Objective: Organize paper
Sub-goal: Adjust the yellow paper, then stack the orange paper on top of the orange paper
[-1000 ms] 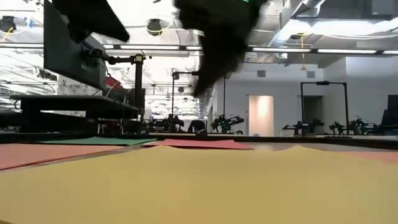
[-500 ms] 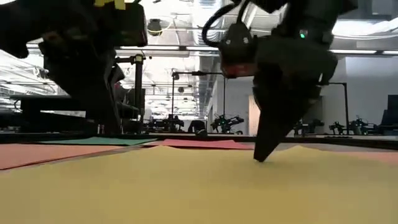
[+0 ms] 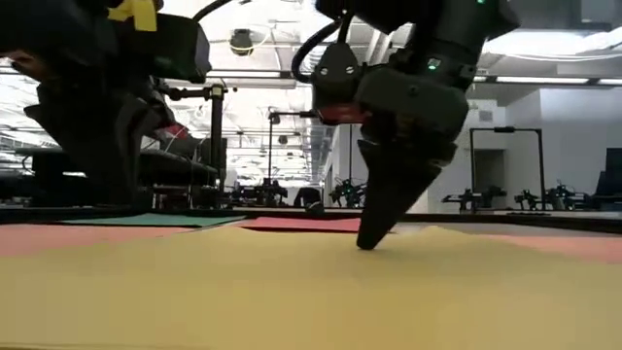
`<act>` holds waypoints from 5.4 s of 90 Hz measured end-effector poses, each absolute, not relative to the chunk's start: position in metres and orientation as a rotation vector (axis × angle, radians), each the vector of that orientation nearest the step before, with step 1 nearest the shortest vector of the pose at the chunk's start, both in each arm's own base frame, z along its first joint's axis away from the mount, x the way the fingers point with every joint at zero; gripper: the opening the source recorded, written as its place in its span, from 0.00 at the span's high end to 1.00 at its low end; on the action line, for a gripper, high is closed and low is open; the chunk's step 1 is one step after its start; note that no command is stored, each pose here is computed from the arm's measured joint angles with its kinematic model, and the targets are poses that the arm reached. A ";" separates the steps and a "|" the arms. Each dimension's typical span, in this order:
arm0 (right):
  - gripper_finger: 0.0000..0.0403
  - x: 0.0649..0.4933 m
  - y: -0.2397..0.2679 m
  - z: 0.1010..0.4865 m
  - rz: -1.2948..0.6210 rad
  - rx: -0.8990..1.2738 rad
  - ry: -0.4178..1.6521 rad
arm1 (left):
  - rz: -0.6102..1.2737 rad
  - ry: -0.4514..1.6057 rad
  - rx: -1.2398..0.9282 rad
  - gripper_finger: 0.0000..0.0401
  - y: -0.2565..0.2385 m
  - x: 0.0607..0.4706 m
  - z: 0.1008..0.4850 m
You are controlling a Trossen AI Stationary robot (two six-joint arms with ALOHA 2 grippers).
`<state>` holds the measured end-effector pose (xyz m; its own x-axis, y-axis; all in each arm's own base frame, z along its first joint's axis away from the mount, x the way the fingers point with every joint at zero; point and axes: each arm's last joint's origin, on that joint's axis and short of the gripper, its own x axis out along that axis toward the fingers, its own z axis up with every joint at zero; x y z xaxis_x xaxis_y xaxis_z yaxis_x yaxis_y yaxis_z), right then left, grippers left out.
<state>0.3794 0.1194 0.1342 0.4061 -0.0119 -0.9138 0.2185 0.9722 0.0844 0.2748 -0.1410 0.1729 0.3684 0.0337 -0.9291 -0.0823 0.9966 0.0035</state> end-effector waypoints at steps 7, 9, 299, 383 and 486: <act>1.00 0.383 0.119 0.137 -0.137 0.204 1.140 | 0.068 1.190 -0.038 1.00 -0.141 0.275 0.173; 1.00 0.384 0.119 0.138 -0.134 0.203 1.136 | 0.068 1.191 -0.038 1.00 -0.141 0.275 0.173; 1.00 0.315 0.128 0.118 -0.282 0.315 1.232 | -0.150 1.216 0.013 1.00 -0.103 0.280 0.141; 1.00 0.302 0.125 0.141 -0.333 0.324 1.232 | -0.036 1.236 -0.060 1.00 -0.103 0.286 0.152; 1.00 0.248 0.127 0.286 -0.276 -0.018 0.590 | 0.050 0.590 0.165 1.00 -0.094 0.273 0.285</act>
